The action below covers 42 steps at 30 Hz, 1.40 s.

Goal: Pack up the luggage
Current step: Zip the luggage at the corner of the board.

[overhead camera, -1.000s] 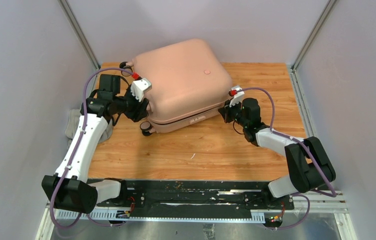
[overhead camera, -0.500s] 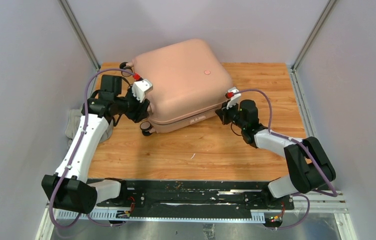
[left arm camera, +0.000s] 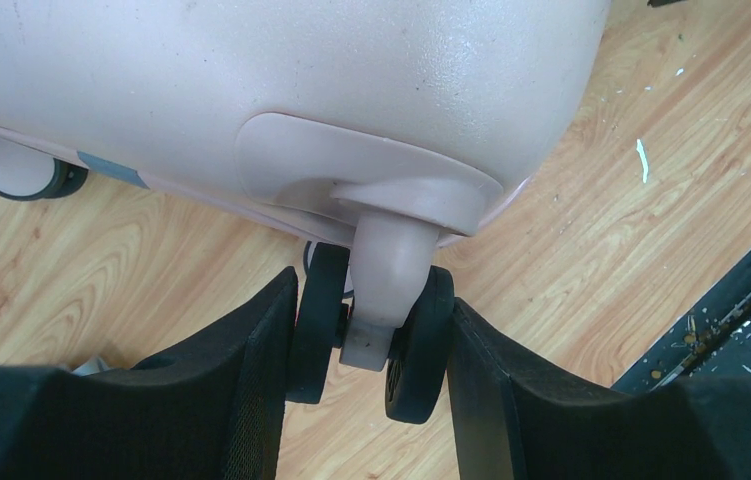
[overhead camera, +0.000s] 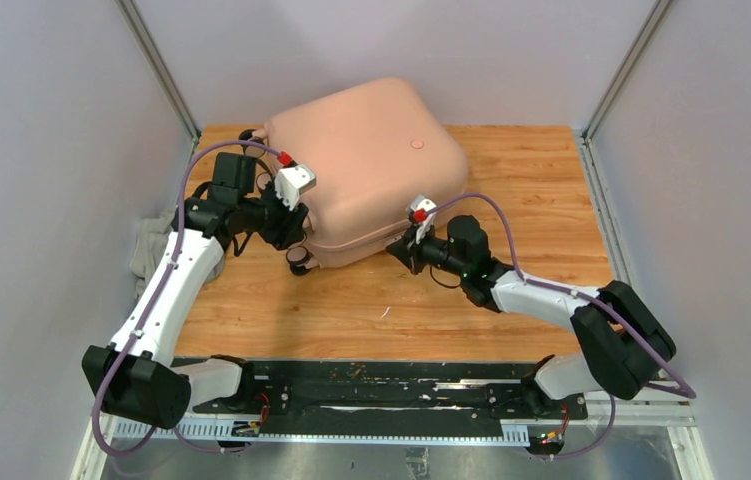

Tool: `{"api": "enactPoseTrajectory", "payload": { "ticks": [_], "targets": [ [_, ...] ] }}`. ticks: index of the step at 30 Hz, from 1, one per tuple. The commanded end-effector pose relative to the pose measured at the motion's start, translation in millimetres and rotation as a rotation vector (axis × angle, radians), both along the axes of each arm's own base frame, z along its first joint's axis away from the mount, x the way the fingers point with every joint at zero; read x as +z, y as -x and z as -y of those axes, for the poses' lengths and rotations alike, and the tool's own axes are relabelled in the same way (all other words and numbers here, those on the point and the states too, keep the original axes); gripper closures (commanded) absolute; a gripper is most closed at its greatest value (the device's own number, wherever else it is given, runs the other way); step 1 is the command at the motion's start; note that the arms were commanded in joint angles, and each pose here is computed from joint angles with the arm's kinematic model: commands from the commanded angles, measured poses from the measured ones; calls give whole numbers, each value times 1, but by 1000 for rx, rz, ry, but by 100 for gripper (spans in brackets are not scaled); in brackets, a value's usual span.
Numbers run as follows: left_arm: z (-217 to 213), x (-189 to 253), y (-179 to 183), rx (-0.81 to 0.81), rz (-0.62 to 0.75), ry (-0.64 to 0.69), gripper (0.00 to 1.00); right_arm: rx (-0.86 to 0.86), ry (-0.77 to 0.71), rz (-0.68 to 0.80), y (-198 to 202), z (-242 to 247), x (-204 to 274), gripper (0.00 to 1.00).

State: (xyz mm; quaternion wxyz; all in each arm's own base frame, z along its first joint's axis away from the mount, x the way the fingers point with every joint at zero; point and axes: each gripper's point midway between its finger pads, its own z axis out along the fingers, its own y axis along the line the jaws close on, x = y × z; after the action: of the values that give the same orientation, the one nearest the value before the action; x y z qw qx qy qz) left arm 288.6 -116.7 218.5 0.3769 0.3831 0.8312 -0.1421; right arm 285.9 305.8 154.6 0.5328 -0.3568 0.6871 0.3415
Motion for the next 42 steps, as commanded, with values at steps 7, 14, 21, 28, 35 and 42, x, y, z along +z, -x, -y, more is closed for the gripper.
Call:
{"api": "enactPoseTrajectory", "payload": {
  "ticks": [7, 14, 21, 28, 35, 42],
  "targets": [
    [12, 48, -12, -5, 169, 79, 100, -319, -65, -60, -47, 75, 31, 34],
    [13, 51, -12, -3, 169, 90, 100, -673, -103, -148, -54, 137, 26, 6],
    [12, 58, -11, -5, 184, 84, 100, -771, -52, -231, -64, 152, -9, 14],
    [11, 61, -12, -1, 194, 80, 100, -698, 32, -219, -79, 133, -20, 20],
    [11, 56, -14, -4, 180, 74, 100, -564, 10, -192, -83, 108, -17, 18],
    [10, 55, -15, 0, 184, 64, 100, -501, -7, -197, -90, 91, -18, 22]
  ]
}}
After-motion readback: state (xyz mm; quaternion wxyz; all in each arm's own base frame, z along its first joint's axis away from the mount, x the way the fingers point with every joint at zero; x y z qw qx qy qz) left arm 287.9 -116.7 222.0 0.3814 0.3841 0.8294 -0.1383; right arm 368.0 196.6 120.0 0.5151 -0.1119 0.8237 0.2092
